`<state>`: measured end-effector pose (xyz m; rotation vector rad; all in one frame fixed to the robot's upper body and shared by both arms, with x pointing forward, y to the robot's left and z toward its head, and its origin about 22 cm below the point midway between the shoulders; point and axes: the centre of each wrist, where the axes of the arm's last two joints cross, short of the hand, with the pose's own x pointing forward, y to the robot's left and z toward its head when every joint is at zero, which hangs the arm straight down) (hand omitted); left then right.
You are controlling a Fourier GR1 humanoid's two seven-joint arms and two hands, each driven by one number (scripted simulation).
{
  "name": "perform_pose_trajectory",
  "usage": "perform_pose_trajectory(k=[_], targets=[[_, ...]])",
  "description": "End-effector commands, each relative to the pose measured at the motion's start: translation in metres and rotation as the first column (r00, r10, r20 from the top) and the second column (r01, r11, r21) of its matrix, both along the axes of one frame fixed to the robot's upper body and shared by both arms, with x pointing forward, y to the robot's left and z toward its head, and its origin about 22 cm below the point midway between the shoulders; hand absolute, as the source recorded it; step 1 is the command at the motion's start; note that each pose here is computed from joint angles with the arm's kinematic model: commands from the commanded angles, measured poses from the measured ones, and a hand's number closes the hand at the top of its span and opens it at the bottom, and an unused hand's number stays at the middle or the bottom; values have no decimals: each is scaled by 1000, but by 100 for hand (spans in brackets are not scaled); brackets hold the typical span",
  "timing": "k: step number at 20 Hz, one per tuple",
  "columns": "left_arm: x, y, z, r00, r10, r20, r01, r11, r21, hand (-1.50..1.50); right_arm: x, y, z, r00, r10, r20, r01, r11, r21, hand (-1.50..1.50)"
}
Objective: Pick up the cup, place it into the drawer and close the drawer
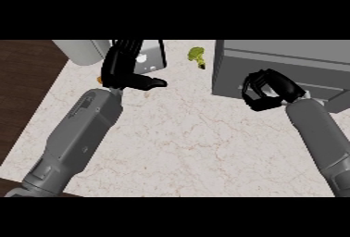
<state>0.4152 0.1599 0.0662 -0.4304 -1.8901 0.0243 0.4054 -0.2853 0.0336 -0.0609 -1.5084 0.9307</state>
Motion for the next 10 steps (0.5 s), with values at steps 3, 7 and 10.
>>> perform_pose_trajectory(k=[3,7,10], targets=[[-2,8,-1,1000,-16,2,16,1000,-17,-150,30,-28,85,965,-186,186,194,981,-26,150],[-7,2,-8,999,-36,-6,36,999,-22,-150,30,-34,98,966,-174,191,176,984,2,150],[-6,8,-6,1000,-24,-4,24,999,-23,-150,26,-41,94,969,-179,173,179,984,13,150]])
